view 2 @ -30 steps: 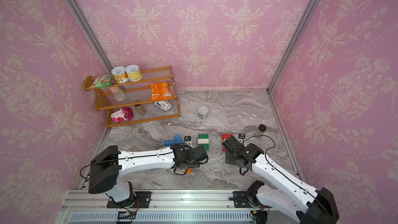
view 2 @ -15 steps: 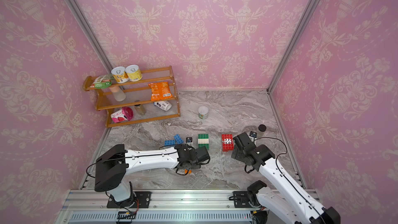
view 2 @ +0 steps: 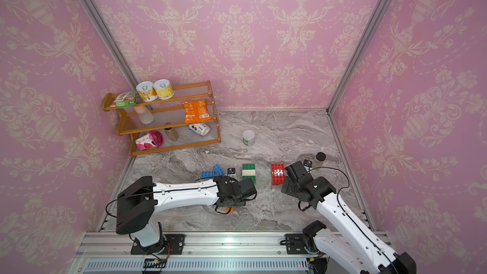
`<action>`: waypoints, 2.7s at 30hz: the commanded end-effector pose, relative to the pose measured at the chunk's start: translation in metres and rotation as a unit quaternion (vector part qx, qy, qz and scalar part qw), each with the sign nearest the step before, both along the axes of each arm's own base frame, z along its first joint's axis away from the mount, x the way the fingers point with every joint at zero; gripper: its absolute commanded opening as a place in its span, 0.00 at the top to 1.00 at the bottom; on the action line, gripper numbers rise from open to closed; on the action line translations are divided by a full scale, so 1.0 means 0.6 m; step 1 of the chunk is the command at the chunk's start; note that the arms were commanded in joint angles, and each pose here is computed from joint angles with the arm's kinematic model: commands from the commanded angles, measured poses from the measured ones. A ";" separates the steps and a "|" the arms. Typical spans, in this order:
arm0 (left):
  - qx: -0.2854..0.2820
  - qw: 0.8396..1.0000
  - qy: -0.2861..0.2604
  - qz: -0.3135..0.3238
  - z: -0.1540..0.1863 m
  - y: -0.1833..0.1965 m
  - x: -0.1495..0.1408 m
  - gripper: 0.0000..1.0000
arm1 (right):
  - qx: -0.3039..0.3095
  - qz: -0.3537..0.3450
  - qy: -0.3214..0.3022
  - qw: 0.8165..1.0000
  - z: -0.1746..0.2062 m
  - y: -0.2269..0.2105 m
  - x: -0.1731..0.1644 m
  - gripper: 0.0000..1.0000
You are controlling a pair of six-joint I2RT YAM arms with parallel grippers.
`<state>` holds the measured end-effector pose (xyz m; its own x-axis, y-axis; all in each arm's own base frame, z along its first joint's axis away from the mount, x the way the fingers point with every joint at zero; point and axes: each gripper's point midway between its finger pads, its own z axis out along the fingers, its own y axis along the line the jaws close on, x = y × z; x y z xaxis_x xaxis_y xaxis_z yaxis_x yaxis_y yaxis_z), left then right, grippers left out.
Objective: Assemble a rectangle with lego
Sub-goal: Assemble the lego brick with the lego brick.
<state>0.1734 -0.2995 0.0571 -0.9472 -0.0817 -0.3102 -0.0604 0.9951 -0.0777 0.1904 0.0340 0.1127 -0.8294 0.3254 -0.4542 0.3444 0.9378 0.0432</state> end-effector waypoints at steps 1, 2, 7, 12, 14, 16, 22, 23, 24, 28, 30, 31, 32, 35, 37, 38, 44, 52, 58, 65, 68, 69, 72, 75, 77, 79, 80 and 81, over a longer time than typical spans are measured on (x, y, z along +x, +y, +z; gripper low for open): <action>0.018 1.000 0.009 0.014 -0.009 0.012 0.000 1.00 | -0.002 0.008 0.004 1.000 -0.003 -0.001 -0.003 0.00; 0.019 1.000 0.007 0.015 -0.008 0.013 0.001 1.00 | -0.003 0.008 0.005 1.000 -0.004 -0.002 -0.003 0.00; 0.021 1.000 0.011 0.020 -0.014 0.017 0.002 1.00 | -0.004 0.008 0.007 1.000 -0.005 -0.002 -0.003 0.00; 0.023 0.999 0.018 0.022 -0.018 0.020 0.003 1.00 | -0.006 0.007 0.009 1.000 -0.007 -0.003 -0.004 0.00; 0.023 0.999 0.023 0.022 -0.019 0.021 0.002 1.00 | -0.006 0.007 0.008 1.000 -0.006 -0.003 -0.003 0.00; 0.023 0.999 0.025 0.021 -0.020 0.019 0.002 1.00 | -0.007 0.007 0.009 1.000 -0.006 -0.003 -0.003 0.00; 0.028 0.999 0.030 0.021 -0.018 0.020 0.002 1.00 | -0.007 0.007 0.009 1.000 -0.007 -0.003 -0.003 0.00; 0.028 0.999 0.030 0.019 -0.018 0.019 0.002 1.00 | -0.007 0.007 0.009 1.000 -0.007 -0.003 -0.003 0.00; 0.028 0.999 0.030 0.020 -0.018 0.019 0.003 1.00 | -0.006 0.007 0.008 1.000 -0.006 -0.003 -0.003 0.00; 0.028 0.999 0.030 0.015 -0.018 0.012 0.006 1.00 | -0.005 0.008 0.010 1.000 -0.008 -0.002 -0.004 0.00; 0.028 0.999 0.029 0.014 -0.018 0.011 0.007 1.00 | -0.004 0.009 0.009 1.000 -0.007 -0.001 -0.003 0.00; 0.026 0.999 0.027 0.014 -0.016 0.009 0.009 1.00 | -0.004 0.010 0.009 1.000 -0.008 -0.001 -0.003 0.00; 0.026 0.999 0.025 0.013 -0.014 0.008 0.010 1.00 | -0.004 0.010 0.010 1.000 -0.008 -0.001 -0.003 0.00; 0.027 0.999 0.025 0.012 -0.014 0.007 0.011 1.00 | -0.003 0.011 0.010 1.000 -0.008 0.000 -0.003 0.00; 0.027 0.999 0.027 0.012 -0.015 0.007 0.012 1.00 | -0.003 0.011 0.010 1.000 -0.008 0.000 -0.003 0.00; 0.028 0.999 0.028 0.012 -0.016 0.007 0.012 1.00 | -0.003 0.011 0.011 1.000 -0.008 0.000 -0.004 0.00; 0.028 0.999 0.033 0.012 -0.020 0.006 0.012 1.00 | -0.003 0.012 0.011 1.000 -0.008 0.001 -0.004 0.00; 0.028 0.999 0.041 0.012 -0.026 0.006 0.009 1.00 | -0.003 0.011 0.011 1.000 -0.008 0.000 -0.004 0.00; 0.027 0.998 0.047 0.012 -0.029 0.004 0.007 1.00 | -0.003 0.012 0.011 1.000 -0.009 0.000 -0.003 0.00; 0.029 0.998 0.050 0.014 -0.030 0.006 0.005 1.00 | -0.003 0.012 0.012 1.000 -0.010 0.001 -0.003 0.00; 0.031 0.998 0.050 0.015 -0.029 0.008 0.005 1.00 | -0.002 0.013 0.013 1.000 -0.011 0.002 -0.003 0.00; 0.032 0.998 0.050 0.015 -0.030 0.009 0.004 1.00 | -0.003 0.012 0.013 1.000 -0.011 0.001 -0.003 0.00; 0.033 0.998 0.050 0.016 -0.030 0.012 0.003 1.00 | -0.002 0.013 0.012 1.000 -0.010 0.002 -0.003 0.00; 0.037 0.998 0.049 0.018 -0.031 0.015 0.005 1.00 | -0.002 0.012 0.013 1.000 -0.011 0.001 -0.003 0.00; 0.040 0.998 0.049 0.017 -0.031 0.016 0.004 1.00 | -0.003 0.013 0.013 1.000 -0.011 0.001 -0.003 0.01; 0.042 0.998 0.048 0.018 -0.031 0.018 0.006 1.00 | -0.002 0.013 0.014 1.000 -0.012 0.002 -0.003 0.00; 0.042 0.998 0.046 0.020 -0.030 0.019 0.008 1.00 | -0.002 0.013 0.013 1.000 -0.011 0.002 -0.003 0.00; 0.043 0.998 0.045 0.020 -0.029 0.020 0.008 1.00 | -0.002 0.012 0.014 1.000 -0.012 0.001 -0.003 0.00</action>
<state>0.1781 -0.2960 0.0444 -0.9642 -0.1033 -0.2444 -0.0980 0.9946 -0.0341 0.1908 0.0376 0.1118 -0.8392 0.3111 -0.4461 0.3235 0.9449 0.0503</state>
